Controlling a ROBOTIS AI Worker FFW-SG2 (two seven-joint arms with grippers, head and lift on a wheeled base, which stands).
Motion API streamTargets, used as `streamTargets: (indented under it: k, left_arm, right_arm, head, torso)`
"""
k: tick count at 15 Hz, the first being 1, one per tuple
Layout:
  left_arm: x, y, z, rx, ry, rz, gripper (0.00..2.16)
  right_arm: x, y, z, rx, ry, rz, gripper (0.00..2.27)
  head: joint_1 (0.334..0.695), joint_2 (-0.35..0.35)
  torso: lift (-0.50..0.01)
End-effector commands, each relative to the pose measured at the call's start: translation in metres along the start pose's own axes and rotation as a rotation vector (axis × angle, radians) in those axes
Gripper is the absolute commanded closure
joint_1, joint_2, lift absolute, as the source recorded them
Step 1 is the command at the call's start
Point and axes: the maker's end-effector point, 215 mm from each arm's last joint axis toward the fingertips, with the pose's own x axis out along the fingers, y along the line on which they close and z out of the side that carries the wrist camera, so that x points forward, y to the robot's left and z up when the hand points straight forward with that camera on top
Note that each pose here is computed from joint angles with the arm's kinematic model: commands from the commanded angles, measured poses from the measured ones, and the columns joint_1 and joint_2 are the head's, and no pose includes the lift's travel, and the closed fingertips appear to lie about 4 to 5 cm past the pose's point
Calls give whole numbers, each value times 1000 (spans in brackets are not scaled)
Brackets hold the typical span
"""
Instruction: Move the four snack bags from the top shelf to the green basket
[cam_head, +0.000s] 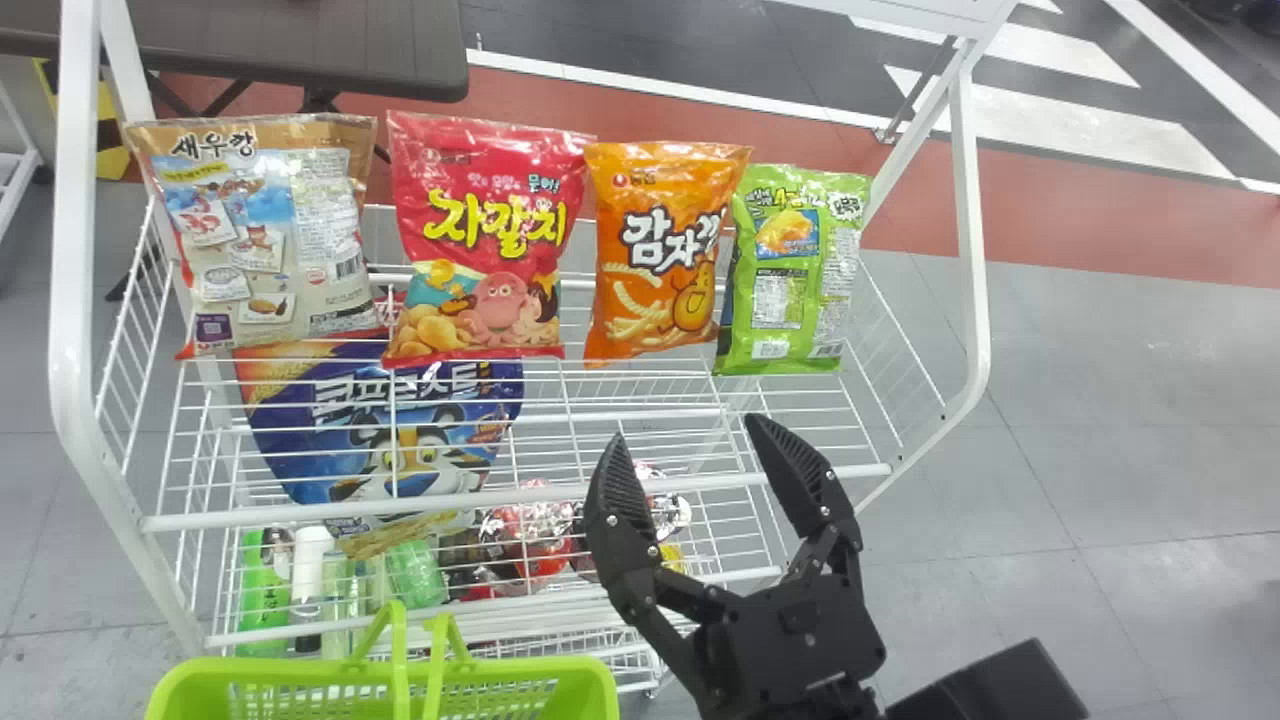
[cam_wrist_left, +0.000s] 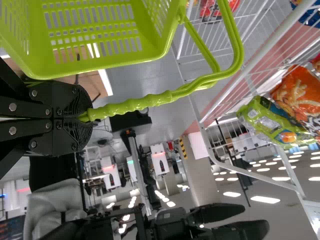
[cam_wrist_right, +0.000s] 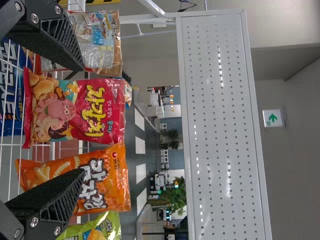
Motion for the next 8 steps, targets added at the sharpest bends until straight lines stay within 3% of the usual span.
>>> streamTargets:
  k: [1,8]
  left_arm:
    - [0,-2,5,9,-16,-8,1163]
    - [0,-5,6,11,-20,-18,1163]
  right_arm:
    - [1,-1,1,0,-3,-1,87]
    - [3,-2,0,-4,-5,-2,87]
  head:
    - [695,-350]
    - [695,-350]
  torso:
    - [0]
    - [0]
